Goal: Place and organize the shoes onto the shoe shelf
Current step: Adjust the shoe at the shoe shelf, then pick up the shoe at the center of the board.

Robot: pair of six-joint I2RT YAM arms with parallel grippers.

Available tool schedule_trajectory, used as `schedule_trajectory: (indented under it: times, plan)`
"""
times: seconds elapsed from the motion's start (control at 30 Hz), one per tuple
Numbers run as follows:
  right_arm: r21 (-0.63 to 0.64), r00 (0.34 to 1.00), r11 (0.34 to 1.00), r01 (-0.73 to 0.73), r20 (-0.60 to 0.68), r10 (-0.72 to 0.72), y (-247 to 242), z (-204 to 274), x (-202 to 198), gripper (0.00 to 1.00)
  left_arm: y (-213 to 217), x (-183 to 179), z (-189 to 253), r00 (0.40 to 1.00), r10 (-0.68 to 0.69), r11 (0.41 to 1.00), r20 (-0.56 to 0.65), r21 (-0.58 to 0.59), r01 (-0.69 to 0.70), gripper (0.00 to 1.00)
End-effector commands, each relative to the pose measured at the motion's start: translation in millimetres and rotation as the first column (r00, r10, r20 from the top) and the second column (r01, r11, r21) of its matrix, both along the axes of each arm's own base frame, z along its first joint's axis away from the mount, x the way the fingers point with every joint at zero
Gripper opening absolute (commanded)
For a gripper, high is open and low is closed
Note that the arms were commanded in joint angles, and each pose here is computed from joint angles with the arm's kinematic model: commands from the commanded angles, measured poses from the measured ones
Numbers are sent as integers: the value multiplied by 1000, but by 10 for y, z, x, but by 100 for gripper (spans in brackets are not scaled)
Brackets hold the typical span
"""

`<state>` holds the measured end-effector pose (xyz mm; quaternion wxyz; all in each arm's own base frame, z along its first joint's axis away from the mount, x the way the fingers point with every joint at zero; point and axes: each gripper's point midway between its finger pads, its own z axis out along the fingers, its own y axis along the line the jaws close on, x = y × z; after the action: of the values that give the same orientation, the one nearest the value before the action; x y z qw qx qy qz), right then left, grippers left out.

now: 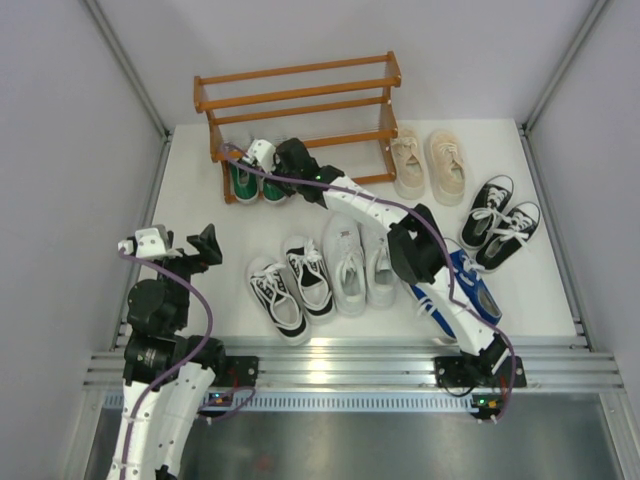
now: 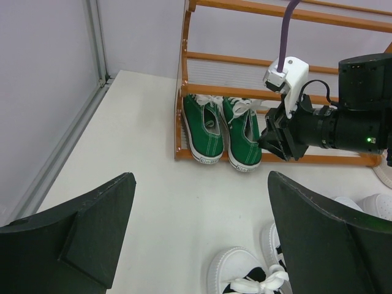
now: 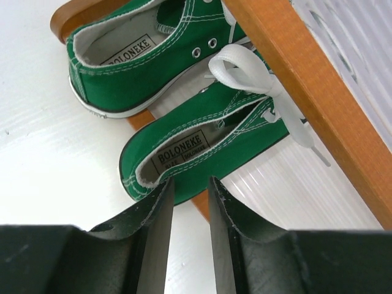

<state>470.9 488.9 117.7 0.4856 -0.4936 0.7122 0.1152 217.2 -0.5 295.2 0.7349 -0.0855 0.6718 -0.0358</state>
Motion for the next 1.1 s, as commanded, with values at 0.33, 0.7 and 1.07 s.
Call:
schedule_trajectory:
  times: [0.33,0.7,1.07]
  plan:
    - [-83,992,990,-113,46,117,51,165,-211,20,15,-25,60,999,3,1000,32,15,-3,95]
    - [-91,991,988,-126,37,129,116,-71,-108,0,2,-11,45,1000,-3,1000,26,17,3,95]
    - [46,982,982,-185,-21,186,428,-99,-202,1,0,4,23,1000,-3,1000,18,21,3,95]
